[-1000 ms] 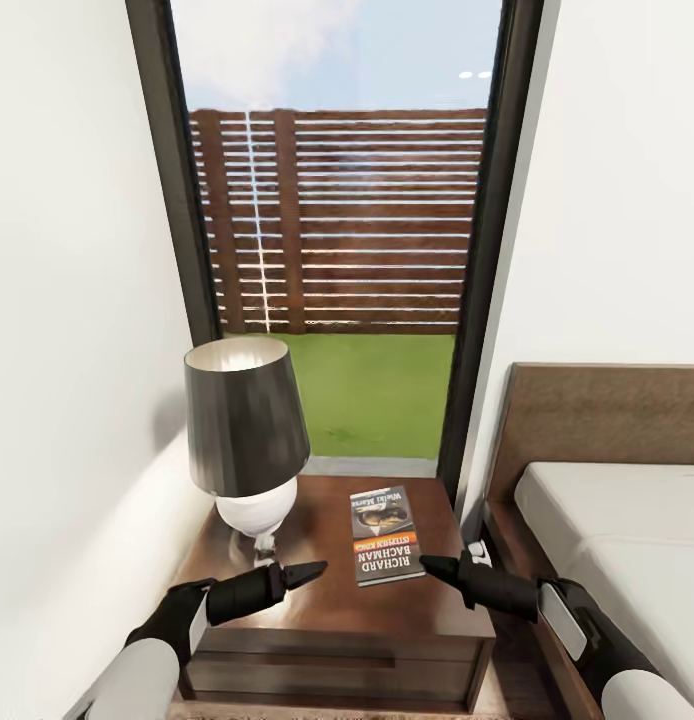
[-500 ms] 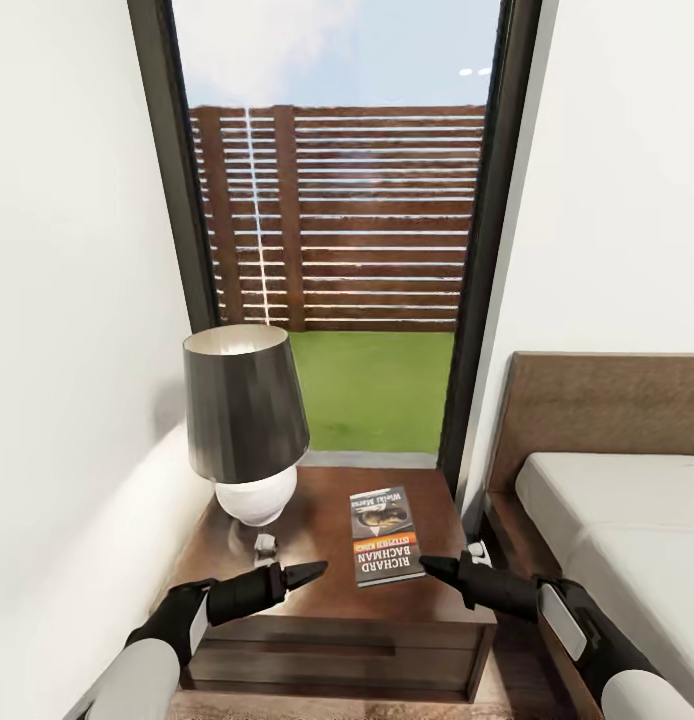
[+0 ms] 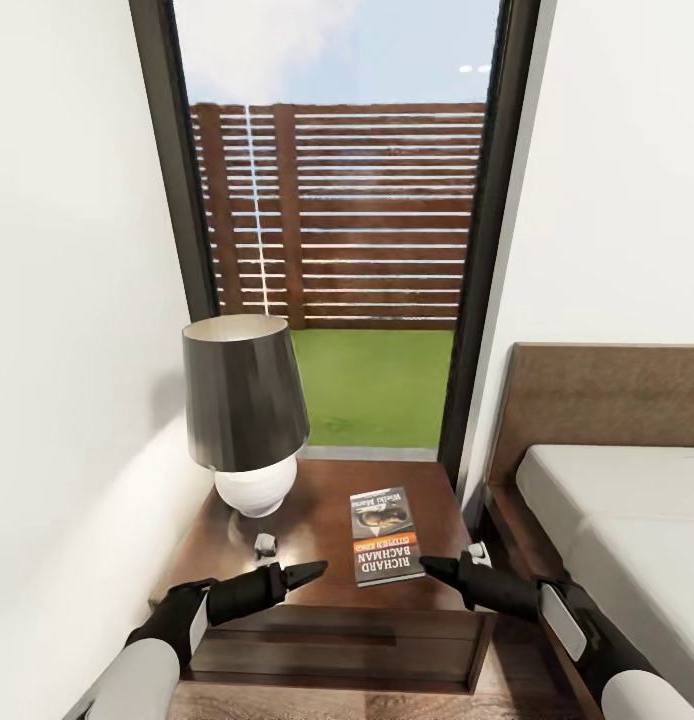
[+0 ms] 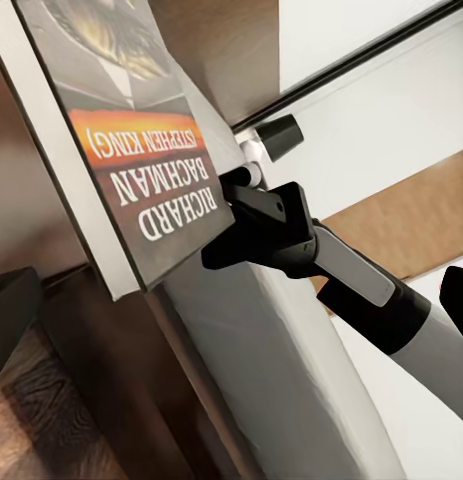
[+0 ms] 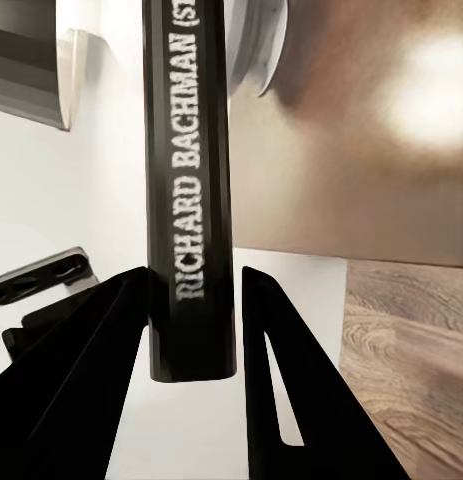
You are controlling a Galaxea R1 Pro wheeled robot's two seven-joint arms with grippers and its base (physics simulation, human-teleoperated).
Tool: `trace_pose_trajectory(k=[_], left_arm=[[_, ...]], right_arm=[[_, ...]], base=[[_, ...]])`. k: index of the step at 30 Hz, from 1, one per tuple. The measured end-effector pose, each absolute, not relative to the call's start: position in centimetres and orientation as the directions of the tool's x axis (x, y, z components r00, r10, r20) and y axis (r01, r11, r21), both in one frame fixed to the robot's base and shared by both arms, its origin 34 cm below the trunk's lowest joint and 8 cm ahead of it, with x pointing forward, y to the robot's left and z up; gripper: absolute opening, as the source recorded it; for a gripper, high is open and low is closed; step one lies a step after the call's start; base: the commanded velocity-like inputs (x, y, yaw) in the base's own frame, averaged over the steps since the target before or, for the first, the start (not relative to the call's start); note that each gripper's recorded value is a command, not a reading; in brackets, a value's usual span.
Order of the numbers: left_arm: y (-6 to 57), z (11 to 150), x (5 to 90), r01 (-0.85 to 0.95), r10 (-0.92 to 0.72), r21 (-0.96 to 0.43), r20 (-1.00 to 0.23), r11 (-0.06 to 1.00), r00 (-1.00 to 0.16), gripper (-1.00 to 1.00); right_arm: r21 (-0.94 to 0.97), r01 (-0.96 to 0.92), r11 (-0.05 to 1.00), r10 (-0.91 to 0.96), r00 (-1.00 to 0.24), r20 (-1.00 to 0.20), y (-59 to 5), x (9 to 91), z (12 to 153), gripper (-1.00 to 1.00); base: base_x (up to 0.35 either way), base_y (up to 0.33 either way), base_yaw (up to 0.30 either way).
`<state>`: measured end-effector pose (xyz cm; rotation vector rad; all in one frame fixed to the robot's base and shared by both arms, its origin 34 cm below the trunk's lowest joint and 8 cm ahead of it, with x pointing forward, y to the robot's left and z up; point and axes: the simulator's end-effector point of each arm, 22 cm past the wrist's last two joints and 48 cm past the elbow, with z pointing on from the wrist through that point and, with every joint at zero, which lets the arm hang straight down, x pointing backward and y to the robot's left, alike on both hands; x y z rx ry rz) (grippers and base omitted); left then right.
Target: In the bedroom, move the book from the bed onto either nightstand, and place the two sandals side by side next to the bed.
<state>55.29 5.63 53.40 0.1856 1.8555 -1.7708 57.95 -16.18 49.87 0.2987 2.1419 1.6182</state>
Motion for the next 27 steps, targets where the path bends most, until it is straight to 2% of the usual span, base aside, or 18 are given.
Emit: trace_pose_trajectory(k=[15, 23, 27], left_arm=[[5.65, 53.38, 55.27, 0.468, -0.275, -0.876, -0.482, 0.118, -0.832, 1.0], [5.64, 53.41, 55.26, 0.469, -0.275, -0.875, -0.483, 0.118, -0.832, 1.0], [5.65, 53.4, 55.3, 0.469, -0.275, -0.875, -0.483, 0.118, -0.831, 1.0]], right_arm=[[0.952, -0.089, 0.293, 0.422, -0.882, -0.212, -16.09, 57.94, 49.87, -1.0], [0.951, -0.089, 0.295, 0.421, -0.882, -0.213, -16.09, 57.93, 49.86, -1.0], [0.952, -0.089, 0.293, 0.422, -0.881, -0.212, -16.09, 57.94, 49.87, -1.0]], base=[[0.092, 0.0, 0.0], [0.259, 0.0, 0.0], [0.088, 0.0, 0.0]])
